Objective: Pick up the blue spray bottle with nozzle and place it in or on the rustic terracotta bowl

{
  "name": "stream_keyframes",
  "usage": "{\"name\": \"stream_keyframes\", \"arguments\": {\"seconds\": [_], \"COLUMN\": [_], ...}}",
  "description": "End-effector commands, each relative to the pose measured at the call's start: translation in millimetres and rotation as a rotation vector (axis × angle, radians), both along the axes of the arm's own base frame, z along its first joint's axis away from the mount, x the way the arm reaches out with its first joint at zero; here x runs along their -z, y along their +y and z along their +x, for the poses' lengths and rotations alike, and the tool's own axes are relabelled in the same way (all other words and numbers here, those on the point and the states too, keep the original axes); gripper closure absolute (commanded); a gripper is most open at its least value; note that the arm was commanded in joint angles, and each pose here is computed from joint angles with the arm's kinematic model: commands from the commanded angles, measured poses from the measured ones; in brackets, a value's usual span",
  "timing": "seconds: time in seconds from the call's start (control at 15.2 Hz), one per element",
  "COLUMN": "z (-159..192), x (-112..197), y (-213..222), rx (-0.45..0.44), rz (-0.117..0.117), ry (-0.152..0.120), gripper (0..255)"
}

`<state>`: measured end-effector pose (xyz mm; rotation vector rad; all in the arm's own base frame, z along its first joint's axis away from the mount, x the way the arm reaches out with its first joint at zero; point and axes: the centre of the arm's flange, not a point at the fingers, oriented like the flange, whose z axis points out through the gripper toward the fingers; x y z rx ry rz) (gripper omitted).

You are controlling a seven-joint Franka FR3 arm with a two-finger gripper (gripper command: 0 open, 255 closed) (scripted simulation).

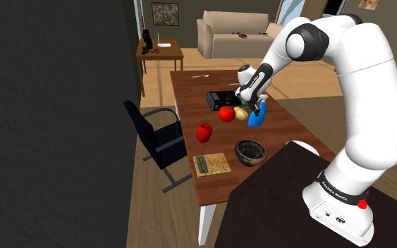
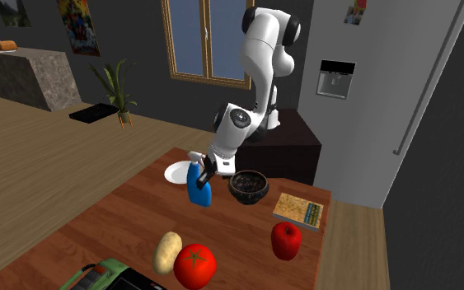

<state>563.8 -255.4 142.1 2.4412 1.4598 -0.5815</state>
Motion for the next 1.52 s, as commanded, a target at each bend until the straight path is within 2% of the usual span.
{"name": "stream_keyframes", "arguments": {"seconds": [0.0,0.92,1.45], "z": [0.2,0.2,-51.3], "x": [-10.3,-81.0,-77.3], "y": [-1.7,-1.7,90.4], "rx": [0.0,0.0,0.0], "rz": [0.0,0.0,0.0], "ry": [0.0,0.0,0.0], "gripper": [255,255,255]}}
